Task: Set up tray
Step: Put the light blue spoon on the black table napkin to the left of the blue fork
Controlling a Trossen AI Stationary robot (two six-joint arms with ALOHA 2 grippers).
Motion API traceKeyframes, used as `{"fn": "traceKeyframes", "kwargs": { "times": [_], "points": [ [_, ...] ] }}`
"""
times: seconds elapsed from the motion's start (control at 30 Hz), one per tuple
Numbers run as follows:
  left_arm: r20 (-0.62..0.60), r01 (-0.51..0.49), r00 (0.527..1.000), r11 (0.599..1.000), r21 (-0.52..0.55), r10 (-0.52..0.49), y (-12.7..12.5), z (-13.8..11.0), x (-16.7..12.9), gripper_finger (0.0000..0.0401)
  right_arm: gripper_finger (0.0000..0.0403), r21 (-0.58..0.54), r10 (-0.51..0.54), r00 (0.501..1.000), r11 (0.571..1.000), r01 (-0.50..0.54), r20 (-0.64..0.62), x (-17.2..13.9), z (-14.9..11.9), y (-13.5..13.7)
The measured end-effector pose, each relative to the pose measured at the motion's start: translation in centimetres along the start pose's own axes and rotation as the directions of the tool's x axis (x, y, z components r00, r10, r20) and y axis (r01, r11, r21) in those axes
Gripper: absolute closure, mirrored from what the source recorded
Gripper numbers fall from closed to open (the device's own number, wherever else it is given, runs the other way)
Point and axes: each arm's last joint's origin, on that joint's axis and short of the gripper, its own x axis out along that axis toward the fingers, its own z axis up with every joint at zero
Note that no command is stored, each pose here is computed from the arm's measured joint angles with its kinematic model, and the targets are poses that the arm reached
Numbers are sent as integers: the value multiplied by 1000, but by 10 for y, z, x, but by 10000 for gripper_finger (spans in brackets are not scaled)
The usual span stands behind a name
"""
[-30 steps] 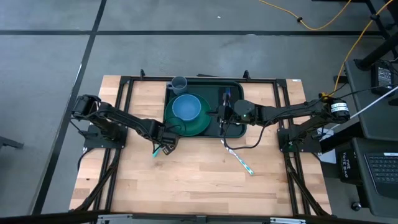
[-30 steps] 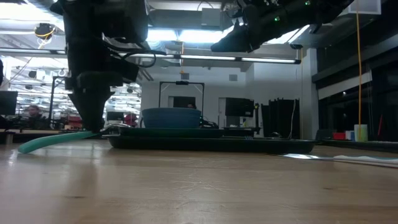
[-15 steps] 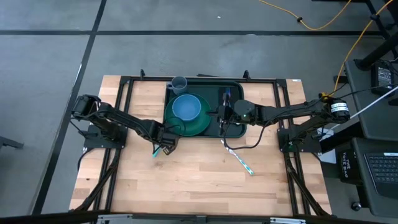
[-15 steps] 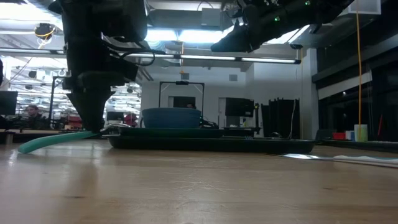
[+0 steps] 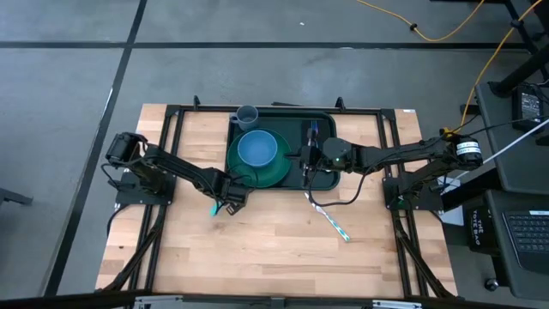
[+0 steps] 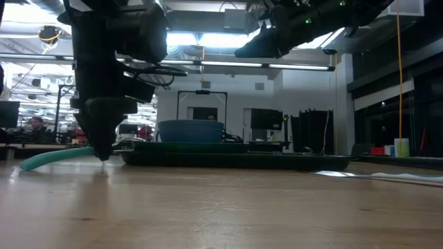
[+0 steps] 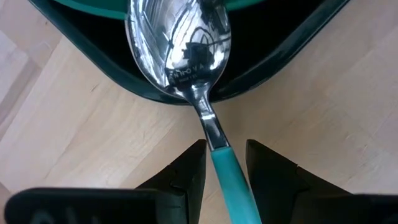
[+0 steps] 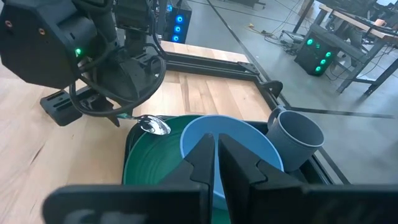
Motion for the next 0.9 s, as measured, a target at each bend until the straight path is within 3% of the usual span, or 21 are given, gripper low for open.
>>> {"fn": "traceKeyframes", "kwargs": {
  "times": [0.23,0.47,0.73,0.9],
  "points": [
    [4,7,1000,1000,18,-7,0,0,-1,304,375,0,0,1000,1000,0,0,0,0,0],
    [-16,25,1000,998,51,-24,0,0,-2,370,375,0,0,1000,1000,0,0,0,0,0],
    [-18,49,999,997,56,-48,-1,-2,-6,371,375,0,0,1000,1000,0,0,0,0,0],
    [38,96,994,994,54,-99,4,-4,-25,371,375,0,0,1000,1000,0,0,0,0,0]
  ]
}}
